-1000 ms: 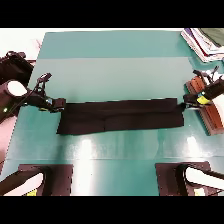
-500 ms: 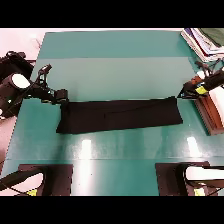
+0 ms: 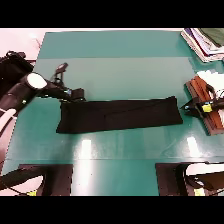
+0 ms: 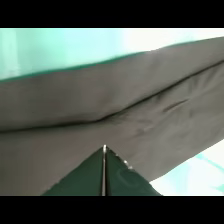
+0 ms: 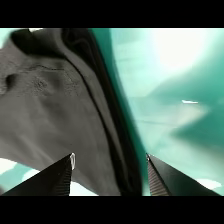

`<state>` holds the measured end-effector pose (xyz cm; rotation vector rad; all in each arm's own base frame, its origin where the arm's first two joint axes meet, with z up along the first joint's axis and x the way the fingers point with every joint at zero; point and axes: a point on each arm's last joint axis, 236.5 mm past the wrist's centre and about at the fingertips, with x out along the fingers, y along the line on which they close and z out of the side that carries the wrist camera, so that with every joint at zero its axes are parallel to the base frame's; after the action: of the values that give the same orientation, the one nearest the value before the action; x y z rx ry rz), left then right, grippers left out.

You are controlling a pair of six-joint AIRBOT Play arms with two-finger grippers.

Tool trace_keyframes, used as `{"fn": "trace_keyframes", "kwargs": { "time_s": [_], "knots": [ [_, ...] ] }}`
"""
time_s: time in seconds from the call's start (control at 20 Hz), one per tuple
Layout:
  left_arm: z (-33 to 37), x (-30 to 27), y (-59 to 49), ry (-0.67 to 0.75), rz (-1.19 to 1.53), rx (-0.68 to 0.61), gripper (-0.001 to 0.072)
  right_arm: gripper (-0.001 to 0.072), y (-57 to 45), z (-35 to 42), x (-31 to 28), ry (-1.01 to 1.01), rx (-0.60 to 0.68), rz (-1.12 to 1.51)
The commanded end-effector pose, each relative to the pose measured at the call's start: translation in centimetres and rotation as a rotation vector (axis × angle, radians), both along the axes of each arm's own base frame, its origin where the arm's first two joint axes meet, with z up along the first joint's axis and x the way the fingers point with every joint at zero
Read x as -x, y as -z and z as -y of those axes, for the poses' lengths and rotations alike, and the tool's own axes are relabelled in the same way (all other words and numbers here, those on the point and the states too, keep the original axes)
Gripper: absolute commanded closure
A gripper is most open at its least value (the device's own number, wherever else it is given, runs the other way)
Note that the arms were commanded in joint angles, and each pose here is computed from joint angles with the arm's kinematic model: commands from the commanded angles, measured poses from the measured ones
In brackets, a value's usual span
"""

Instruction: Fold the shirts.

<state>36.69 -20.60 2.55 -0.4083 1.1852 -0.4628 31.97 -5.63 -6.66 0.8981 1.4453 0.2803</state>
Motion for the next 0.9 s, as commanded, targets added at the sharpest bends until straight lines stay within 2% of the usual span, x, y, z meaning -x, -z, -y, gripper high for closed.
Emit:
{"fn": "trace_keyframes", "kwargs": {
  "time_s": [0.0,0.05,0.15,0.25,0.3,0.35,0.6,0.85],
  "knots": [
    [5.6,0.6,1.3,0.039,-0.005,0.051,0.0683,0.0204,1.8,-2.9,-0.7,0.008,-0.107,0.017],
    [7.1,0.5,1.8,0.058,-0.009,0.056,0.0683,0.0224,2.2,-3.7,-1.2,-0.02,-0.095,0.02],
    [9.6,0.4,2.6,0.106,-0.025,0.056,0.0682,0.0365,2.1,-5.0,-2.5,-0.071,-0.061,0.049],
    [12.0,0.0,3.2,0.147,-0.027,0.056,0.0683,0.0617,0.7,-6.5,-3.5,-0.155,-0.052,0.094],
    [13.2,-0.1,3.6,0.166,-0.03,0.055,0.0683,0.0675,-0.4,-7.1,-3.9,-0.196,-0.047,0.125],
    [14.3,-0.3,3.9,0.185,-0.032,0.054,0.0683,0.0693,-1.6,-7.4,-4.3,-0.218,-0.034,0.157],
    [18.4,-0.6,6.0,0.244,-0.043,0.055,0.0682,0.0694,-12.0,-10.0,-6.6,-0.297,0.101,0.418],
    [18.8,-0.5,8.8,0.25,-0.096,0.037,0.0683,0.0695,-22.6,-15.8,-6.8,-0.366,0.158,0.639]
  ]
}}
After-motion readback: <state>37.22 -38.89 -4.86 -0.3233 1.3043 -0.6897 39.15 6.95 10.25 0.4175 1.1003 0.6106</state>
